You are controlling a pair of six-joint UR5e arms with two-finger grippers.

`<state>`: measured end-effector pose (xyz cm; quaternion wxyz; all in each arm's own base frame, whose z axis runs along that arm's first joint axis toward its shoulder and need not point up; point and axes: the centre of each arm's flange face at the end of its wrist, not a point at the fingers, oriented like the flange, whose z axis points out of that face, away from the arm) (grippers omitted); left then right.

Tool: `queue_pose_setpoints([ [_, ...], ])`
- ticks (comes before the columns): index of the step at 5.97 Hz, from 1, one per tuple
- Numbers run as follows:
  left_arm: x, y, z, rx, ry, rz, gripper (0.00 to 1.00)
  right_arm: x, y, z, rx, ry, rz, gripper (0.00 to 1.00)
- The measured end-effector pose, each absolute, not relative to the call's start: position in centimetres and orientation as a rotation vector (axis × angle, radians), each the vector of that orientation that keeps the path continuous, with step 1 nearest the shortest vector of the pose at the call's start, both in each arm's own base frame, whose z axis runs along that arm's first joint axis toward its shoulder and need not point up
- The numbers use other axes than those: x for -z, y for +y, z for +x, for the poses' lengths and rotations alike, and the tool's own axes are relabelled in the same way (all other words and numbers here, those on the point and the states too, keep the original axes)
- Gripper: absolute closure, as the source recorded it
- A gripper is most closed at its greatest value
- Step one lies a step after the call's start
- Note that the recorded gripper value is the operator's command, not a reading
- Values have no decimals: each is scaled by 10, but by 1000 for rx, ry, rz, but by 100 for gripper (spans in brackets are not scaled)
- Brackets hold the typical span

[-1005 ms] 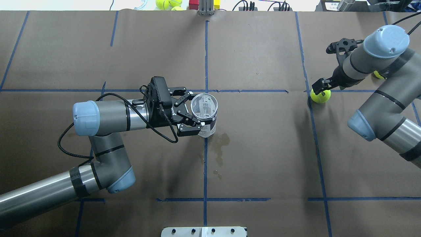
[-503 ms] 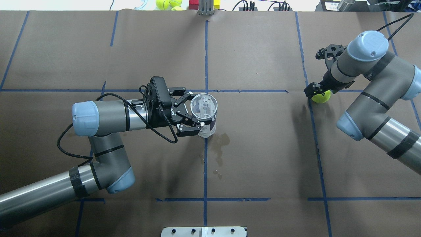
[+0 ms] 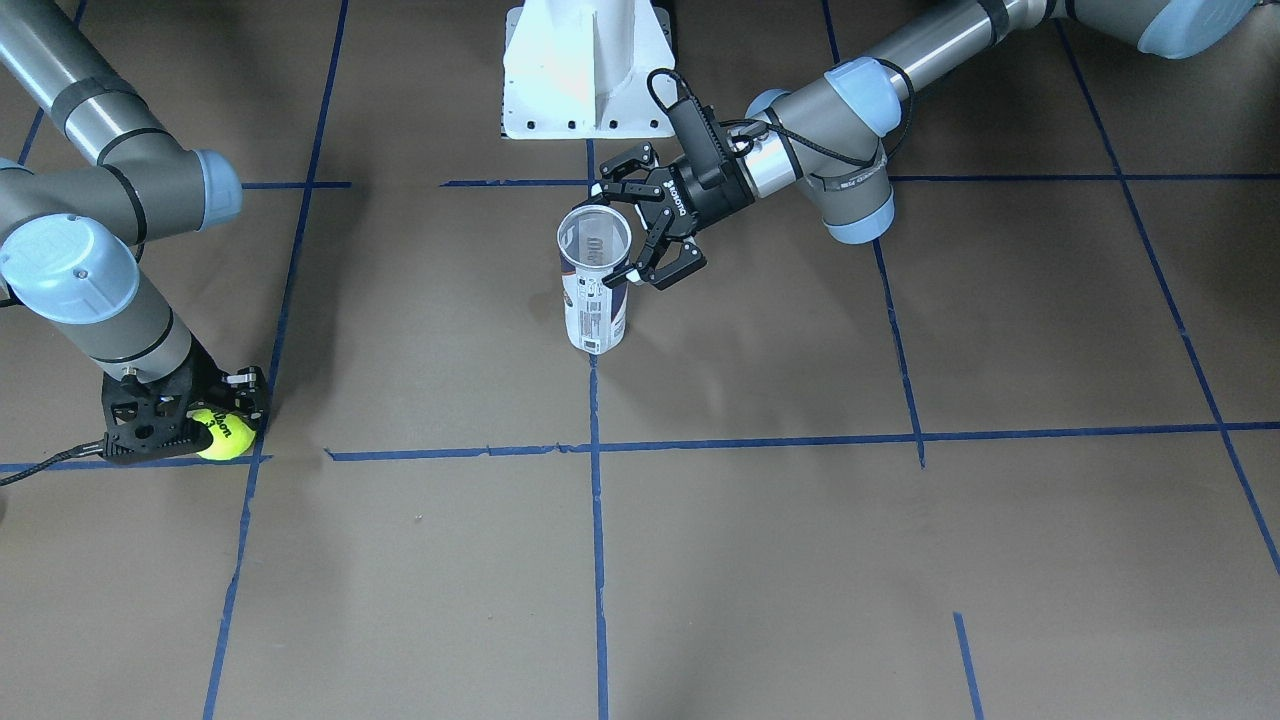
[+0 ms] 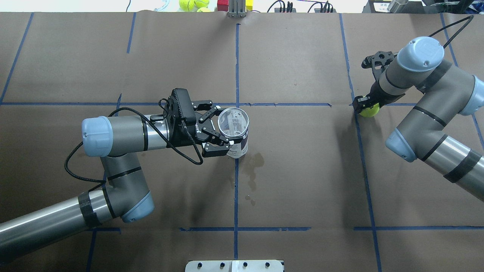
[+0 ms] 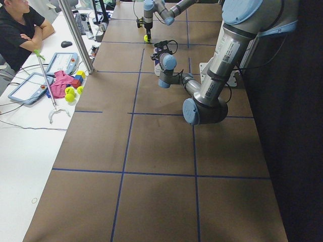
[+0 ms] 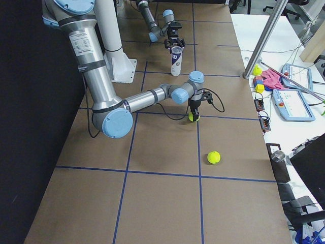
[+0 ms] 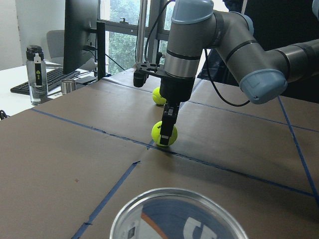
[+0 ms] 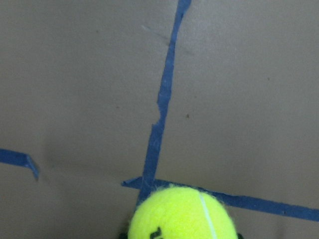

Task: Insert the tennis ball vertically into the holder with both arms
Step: 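Carry the ball with the right gripper above the can's opening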

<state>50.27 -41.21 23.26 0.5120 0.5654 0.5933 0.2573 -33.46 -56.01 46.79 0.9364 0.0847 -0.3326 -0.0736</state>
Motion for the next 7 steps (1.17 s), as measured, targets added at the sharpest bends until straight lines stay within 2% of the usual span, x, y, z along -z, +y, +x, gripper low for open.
queue_pose_setpoints([
  [1, -233, -412, 503, -618, 1427, 1359, 11, -436, -562, -314, 143, -730, 207, 100],
  [3, -233, -412, 503, -617, 1427, 1359, 11, -324, -543, -282, 67, -837, 212, 100],
  [5, -233, -412, 503, -616, 1426, 1359, 11, -209, -514, -314, -103, -938, 139, 100],
  [7, -234, -413, 503, -616, 1425, 1359, 12, -134, -485, -360, -204, -1016, 103, 98],
])
